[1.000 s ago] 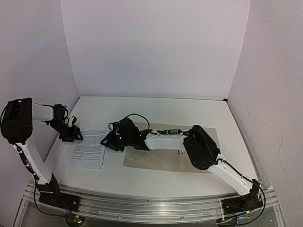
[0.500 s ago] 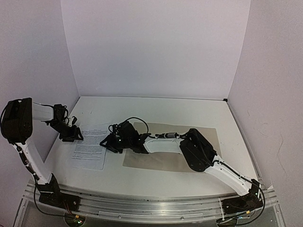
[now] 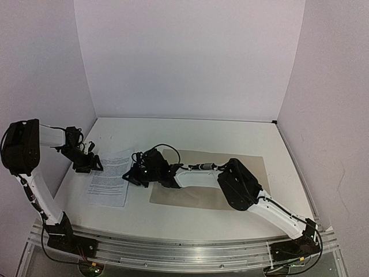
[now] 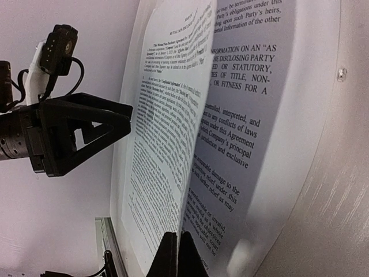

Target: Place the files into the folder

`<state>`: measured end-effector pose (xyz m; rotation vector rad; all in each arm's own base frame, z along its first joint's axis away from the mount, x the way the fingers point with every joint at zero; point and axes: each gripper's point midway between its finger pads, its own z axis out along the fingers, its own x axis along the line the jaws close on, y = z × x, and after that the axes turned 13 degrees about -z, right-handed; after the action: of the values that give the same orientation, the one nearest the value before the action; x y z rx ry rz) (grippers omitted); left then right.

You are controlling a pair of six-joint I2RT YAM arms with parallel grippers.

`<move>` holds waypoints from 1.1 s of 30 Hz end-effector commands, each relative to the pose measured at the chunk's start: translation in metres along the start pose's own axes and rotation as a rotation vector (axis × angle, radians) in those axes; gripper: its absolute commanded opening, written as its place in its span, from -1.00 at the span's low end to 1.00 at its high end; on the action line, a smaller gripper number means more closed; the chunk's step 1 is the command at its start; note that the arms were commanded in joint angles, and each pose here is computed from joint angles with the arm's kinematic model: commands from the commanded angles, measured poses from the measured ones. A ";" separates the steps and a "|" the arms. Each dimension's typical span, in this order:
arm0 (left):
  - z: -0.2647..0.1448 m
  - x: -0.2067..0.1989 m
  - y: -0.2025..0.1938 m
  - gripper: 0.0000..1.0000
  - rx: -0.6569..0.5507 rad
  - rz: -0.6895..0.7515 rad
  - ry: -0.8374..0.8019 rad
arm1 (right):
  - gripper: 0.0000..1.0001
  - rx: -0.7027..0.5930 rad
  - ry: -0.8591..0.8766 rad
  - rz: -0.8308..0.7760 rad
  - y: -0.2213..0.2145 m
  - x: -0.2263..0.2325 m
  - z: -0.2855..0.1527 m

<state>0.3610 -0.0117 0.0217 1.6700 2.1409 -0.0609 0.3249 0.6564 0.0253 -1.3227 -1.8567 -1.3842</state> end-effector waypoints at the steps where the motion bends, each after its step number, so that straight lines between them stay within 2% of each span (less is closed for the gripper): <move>1: -0.040 -0.021 0.028 0.60 -0.085 0.049 -0.038 | -1.00 -0.132 0.135 -0.122 0.067 0.093 -0.043; 4: -0.073 -0.038 0.059 0.75 -0.185 0.084 -0.059 | -1.00 -0.172 0.170 -0.156 0.091 0.123 -0.067; 8: -0.124 -0.060 0.100 0.85 -0.337 0.129 -0.070 | -1.00 -0.224 0.175 -0.205 0.122 0.153 -0.113; 13: -0.170 -0.089 0.137 0.86 -0.458 0.197 -0.118 | -1.00 -0.208 0.115 -0.210 0.133 0.140 -0.169; 17: -0.170 -0.108 0.139 0.79 -0.454 0.269 -0.142 | -1.00 -0.160 -0.005 -0.242 0.130 0.103 -0.227; 19: -0.157 -0.131 0.127 0.78 -0.419 0.344 -0.148 | -1.00 -0.162 -0.116 -0.252 0.133 0.075 -0.269; 24: -0.113 -0.214 0.068 0.77 -0.268 0.593 -0.258 | -1.00 -0.099 -0.414 -0.219 0.108 -0.033 -0.363; 28: -0.072 -0.265 0.005 0.78 -0.118 0.814 -0.313 | -1.00 -0.005 -0.549 -0.229 0.077 -0.092 -0.404; 33: -0.021 -0.295 -0.077 0.79 0.022 1.160 -0.322 | -1.00 0.033 -0.627 -0.225 0.066 -0.132 -0.439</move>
<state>0.3799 -0.2683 0.1658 2.2154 1.0220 0.0244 0.3758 0.2254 0.1138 -1.8070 -2.3291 -1.1475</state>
